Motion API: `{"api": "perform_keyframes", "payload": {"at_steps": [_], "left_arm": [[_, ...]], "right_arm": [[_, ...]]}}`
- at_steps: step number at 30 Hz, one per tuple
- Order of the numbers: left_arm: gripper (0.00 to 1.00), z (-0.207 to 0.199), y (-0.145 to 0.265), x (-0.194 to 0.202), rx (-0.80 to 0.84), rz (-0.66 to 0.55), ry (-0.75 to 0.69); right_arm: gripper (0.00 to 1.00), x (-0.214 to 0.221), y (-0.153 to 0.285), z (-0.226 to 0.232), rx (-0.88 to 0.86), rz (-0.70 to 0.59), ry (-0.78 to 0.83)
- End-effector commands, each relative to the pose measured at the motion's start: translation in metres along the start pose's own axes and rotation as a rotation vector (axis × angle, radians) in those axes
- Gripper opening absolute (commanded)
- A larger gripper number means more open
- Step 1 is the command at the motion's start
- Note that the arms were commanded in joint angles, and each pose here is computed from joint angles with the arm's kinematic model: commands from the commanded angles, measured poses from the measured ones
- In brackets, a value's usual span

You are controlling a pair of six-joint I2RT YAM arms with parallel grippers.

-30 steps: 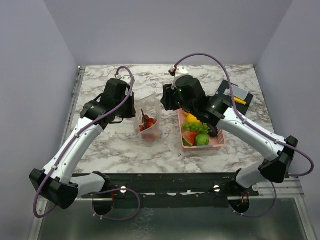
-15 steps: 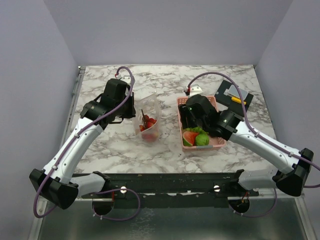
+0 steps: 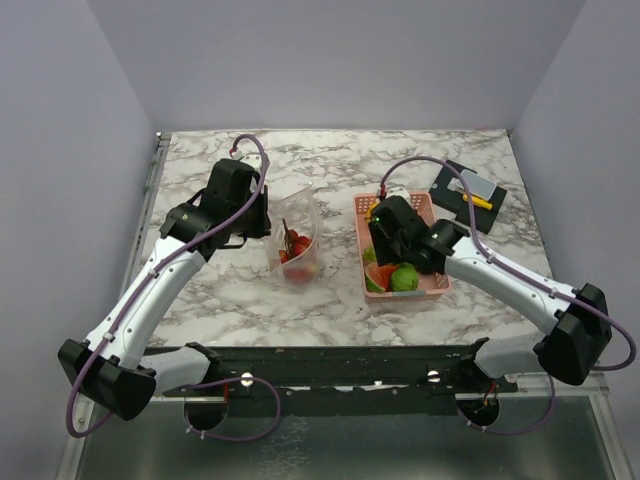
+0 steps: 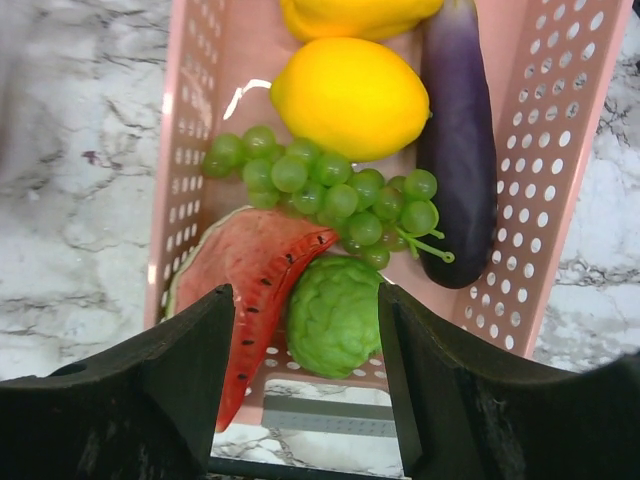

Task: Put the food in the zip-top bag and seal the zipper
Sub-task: Pick up the fake fruit from the bin.

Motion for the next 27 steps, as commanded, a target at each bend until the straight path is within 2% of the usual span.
{"api": "perform_keyframes", "payload": {"at_steps": [1, 13, 27], "left_arm": [[0.00, 0.000, 0.007, -0.001, 0.012, -0.036, -0.006], [0.00, 0.000, 0.008, 0.000, 0.011, -0.032, -0.005], [0.00, 0.000, 0.006, 0.001, 0.009, -0.017, -0.009]], "right_arm": [[0.65, 0.002, -0.020, -0.007, 0.067, 0.020, 0.021], [0.69, 0.001, -0.065, -0.011, 0.078, 0.086, 0.049], [0.71, 0.020, -0.111, -0.012, 0.097, 0.187, 0.078]]}}
Point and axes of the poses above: each gripper's point midway between its finger pads, its own y axis back along the fingers, its own z axis along the line the jaws close on, x = y × z, the point moved 8 cm from there along y, back along the fingers, and after that the axes turned 11 degrees about -y, right-handed, at the moved point
